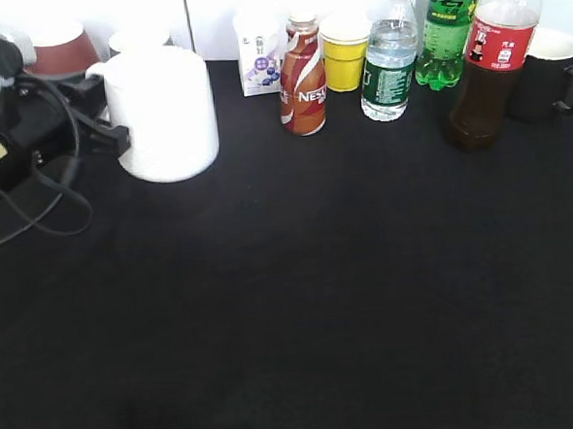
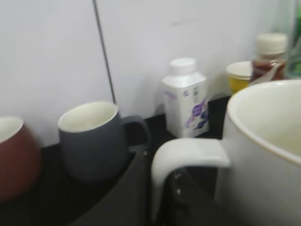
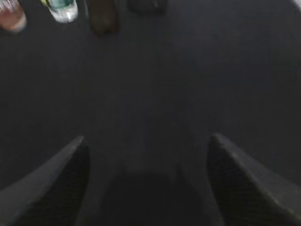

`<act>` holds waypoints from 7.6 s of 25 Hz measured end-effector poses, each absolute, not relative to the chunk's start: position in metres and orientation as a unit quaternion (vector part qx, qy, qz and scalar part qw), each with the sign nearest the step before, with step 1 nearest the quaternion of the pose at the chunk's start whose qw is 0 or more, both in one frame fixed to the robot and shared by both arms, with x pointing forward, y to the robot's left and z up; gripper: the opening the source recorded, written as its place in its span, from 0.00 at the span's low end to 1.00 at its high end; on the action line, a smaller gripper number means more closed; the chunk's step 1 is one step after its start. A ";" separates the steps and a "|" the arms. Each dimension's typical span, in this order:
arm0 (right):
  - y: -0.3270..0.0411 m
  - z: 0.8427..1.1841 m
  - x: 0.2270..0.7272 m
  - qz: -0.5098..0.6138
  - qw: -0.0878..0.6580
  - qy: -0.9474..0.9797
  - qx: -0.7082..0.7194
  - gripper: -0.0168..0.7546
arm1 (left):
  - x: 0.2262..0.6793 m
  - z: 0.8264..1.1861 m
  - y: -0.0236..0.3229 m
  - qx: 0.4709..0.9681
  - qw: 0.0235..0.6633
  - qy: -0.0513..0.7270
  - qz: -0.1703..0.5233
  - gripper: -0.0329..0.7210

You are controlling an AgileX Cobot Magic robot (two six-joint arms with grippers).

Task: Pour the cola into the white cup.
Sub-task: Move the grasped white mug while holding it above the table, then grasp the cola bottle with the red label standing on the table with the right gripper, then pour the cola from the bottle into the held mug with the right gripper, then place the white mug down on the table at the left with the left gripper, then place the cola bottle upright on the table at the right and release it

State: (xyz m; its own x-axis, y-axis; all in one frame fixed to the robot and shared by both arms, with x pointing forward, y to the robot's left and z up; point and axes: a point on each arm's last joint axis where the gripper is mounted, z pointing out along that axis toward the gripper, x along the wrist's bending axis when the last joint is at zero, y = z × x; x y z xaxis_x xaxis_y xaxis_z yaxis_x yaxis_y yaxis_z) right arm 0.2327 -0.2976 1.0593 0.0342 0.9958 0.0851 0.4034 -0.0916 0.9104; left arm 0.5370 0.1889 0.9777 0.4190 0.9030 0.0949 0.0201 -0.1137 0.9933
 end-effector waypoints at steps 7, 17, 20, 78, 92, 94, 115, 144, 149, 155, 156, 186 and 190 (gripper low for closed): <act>-0.299 1.047 0.335 0.494 0.453 0.498 0.550 0.78 | 0.529 0.981 0.172 0.647 0.570 0.331 0.382 0.09; -0.287 0.952 0.489 0.503 0.434 0.556 0.499 0.78 | 0.529 0.981 0.172 0.648 0.569 0.331 0.382 0.09; -0.269 0.928 0.518 0.503 0.402 0.583 0.496 0.87 | 0.529 0.981 0.172 0.649 0.568 0.332 0.382 0.09; -0.144 0.958 0.584 0.600 0.430 0.672 0.061 0.49 | 0.522 0.980 0.160 0.662 0.605 0.304 0.321 0.09; -0.149 0.961 0.590 0.411 0.624 0.653 -0.126 0.49 | 0.522 0.969 0.163 0.711 0.543 0.301 0.330 0.09; -0.151 0.961 0.591 0.384 0.641 0.651 -0.137 0.49 | 0.522 0.969 0.163 0.712 0.542 0.299 0.332 0.09; -0.151 0.964 0.594 0.285 0.693 0.623 -0.225 0.49 | 0.522 0.969 0.163 0.712 0.541 0.296 0.334 0.09; -0.141 0.966 0.590 0.322 0.683 0.622 -0.208 0.49 | 0.523 0.973 0.163 0.695 0.556 0.300 0.344 0.09; -0.141 0.966 0.590 0.402 0.638 0.643 -0.132 0.49 | 0.525 0.979 0.165 0.664 0.579 0.309 0.357 0.09; -0.141 0.966 0.590 0.628 0.418 0.641 0.143 0.49 | 0.531 0.982 0.175 0.618 0.583 0.373 0.373 0.09; -0.141 0.966 0.590 0.649 0.386 0.632 0.176 0.49 | 0.533 0.981 0.180 0.611 0.581 0.383 0.377 0.09; -0.209 0.950 0.573 0.547 0.487 0.497 0.466 0.49 | 0.602 0.926 0.193 0.602 0.548 0.408 0.413 0.38; -0.214 0.957 0.592 0.539 0.516 0.463 0.479 0.49 | 0.559 0.941 0.205 0.602 0.549 0.408 0.412 0.38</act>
State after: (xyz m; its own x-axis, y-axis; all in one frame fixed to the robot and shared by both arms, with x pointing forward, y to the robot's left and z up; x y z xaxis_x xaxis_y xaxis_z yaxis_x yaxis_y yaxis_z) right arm 0.5917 -0.2141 0.9572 -0.0084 0.9992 0.0385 -0.1130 -0.0392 0.9928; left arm 0.5590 0.2049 0.9409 0.3278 0.9435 0.0483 0.0374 -0.0641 0.9972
